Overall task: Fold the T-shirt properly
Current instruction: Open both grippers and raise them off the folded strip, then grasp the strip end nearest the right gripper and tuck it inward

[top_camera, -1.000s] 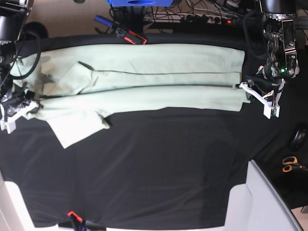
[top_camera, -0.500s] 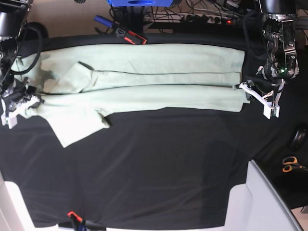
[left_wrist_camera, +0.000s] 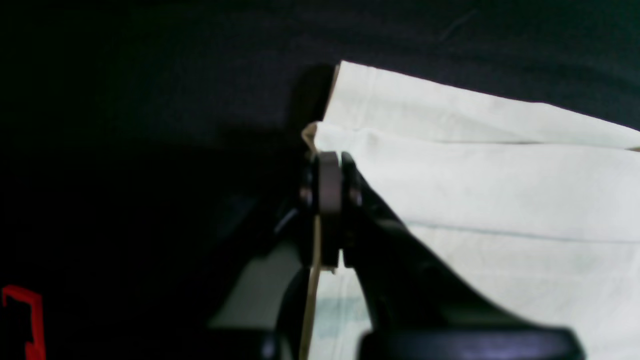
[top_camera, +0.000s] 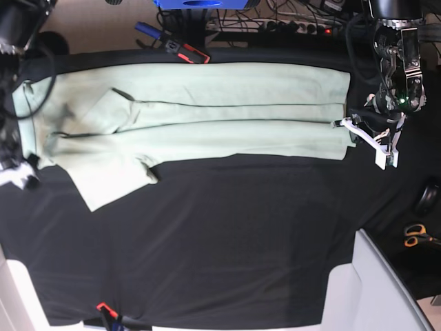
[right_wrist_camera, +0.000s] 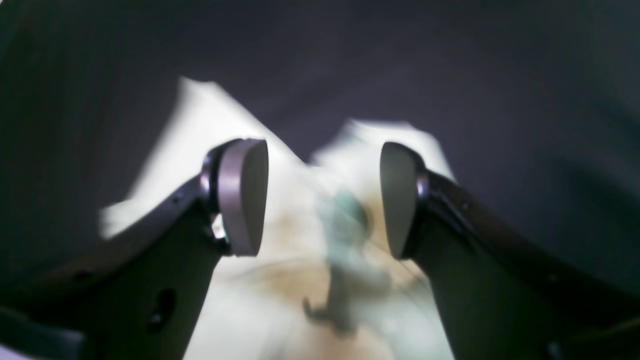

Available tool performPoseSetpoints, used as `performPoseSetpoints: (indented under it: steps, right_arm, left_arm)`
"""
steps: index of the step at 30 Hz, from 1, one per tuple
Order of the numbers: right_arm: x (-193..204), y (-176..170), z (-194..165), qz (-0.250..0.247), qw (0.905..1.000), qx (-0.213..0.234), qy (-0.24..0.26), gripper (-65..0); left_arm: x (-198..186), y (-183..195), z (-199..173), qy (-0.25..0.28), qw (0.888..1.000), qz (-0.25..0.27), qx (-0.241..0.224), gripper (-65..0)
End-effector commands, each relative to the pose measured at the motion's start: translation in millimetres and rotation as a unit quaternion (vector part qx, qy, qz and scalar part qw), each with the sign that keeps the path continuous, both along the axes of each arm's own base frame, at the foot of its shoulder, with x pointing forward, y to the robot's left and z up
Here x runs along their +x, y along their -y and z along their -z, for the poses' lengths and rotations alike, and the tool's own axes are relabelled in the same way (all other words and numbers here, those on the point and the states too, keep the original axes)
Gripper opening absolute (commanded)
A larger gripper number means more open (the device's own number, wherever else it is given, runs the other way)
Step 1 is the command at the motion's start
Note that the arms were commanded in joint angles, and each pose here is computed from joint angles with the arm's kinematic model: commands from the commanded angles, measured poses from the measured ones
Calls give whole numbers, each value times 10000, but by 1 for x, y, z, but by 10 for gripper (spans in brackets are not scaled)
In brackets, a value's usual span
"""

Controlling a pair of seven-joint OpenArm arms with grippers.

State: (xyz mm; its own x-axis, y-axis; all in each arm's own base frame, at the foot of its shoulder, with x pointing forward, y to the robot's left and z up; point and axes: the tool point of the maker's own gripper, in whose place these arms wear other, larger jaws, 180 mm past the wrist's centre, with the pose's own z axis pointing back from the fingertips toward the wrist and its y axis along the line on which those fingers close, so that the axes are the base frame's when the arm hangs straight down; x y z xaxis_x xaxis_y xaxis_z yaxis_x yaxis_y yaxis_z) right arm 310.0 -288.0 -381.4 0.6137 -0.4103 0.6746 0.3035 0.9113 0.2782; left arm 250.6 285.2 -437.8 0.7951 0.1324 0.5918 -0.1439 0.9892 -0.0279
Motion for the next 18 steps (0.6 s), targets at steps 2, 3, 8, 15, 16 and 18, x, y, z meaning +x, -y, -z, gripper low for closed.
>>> performPoseSetpoints:
  steps: [2,3,8,15,16,18]
  right_arm:
    - [26,-5,-21,-303,9990,-193,273,-306]
    - [34,-16,-16,-496,9984,-156,219,-306]
    - [74,-45,10,-958,9953,15,-125,-300]
    - [102,-53,50,-1076,9933,-50,-417,-147]
    - [103,-53,57,-1063,9931,-52,-484,-147]
    - [101,-52,71,-1029,9926,-63,-635,-147]
  left_arm:
    - [6,-10,-11,8,9999,-55,86,-549]
    - [5,-9,-11,-30,10000,-44,81,-502]
    - [14,-8,-30,224,9996,23,158,-363]
    - [6,-59,-54,511,9957,-691,342,-343]
    - [0,-68,-54,481,9949,-793,405,-343]
    - [-11,-80,-56,469,9930,-980,454,-343]
